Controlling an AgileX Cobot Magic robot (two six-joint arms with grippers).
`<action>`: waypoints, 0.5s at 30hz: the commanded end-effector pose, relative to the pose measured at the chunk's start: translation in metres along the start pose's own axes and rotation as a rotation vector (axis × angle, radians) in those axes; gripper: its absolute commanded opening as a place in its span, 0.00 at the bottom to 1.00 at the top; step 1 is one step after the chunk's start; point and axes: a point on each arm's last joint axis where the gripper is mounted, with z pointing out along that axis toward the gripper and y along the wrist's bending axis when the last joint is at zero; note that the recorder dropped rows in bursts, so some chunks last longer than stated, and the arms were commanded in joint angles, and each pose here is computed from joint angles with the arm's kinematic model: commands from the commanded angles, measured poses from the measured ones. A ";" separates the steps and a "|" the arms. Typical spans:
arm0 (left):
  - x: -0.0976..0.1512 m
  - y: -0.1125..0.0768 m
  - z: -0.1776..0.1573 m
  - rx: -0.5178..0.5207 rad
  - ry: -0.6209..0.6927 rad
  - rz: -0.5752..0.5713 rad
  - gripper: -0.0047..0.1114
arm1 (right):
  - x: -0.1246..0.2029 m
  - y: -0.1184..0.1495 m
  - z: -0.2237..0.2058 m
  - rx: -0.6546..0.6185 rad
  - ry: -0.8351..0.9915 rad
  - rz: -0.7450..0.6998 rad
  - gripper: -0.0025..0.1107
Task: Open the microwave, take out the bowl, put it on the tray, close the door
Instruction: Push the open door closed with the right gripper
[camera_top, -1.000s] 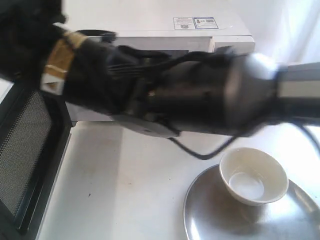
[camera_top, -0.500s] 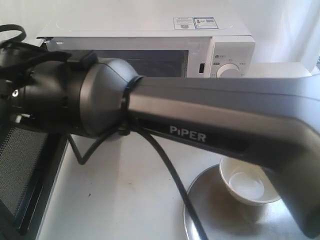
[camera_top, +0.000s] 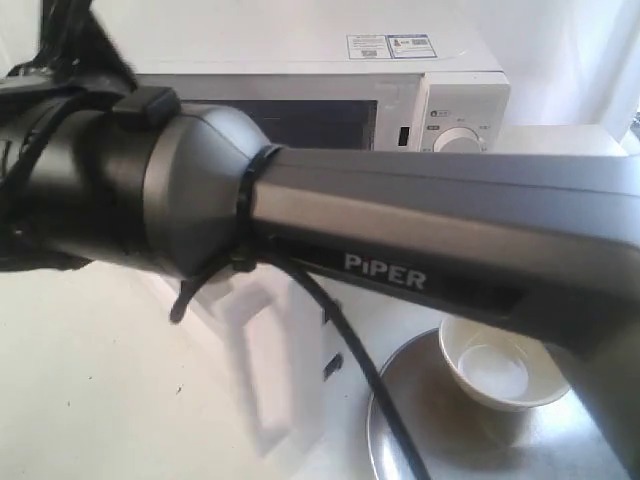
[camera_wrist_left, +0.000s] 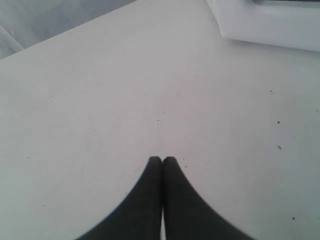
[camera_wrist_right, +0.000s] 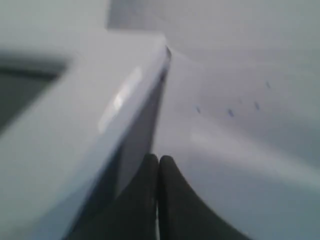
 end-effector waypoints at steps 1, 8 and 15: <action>-0.001 0.000 0.000 0.000 -0.004 -0.005 0.04 | 0.049 -0.028 0.020 0.191 0.266 0.236 0.02; -0.001 0.000 0.000 0.000 -0.004 -0.005 0.04 | 0.093 -0.021 0.053 0.165 0.407 0.425 0.02; -0.001 0.000 0.000 0.000 -0.004 -0.005 0.04 | 0.123 0.000 0.088 0.234 0.401 0.394 0.02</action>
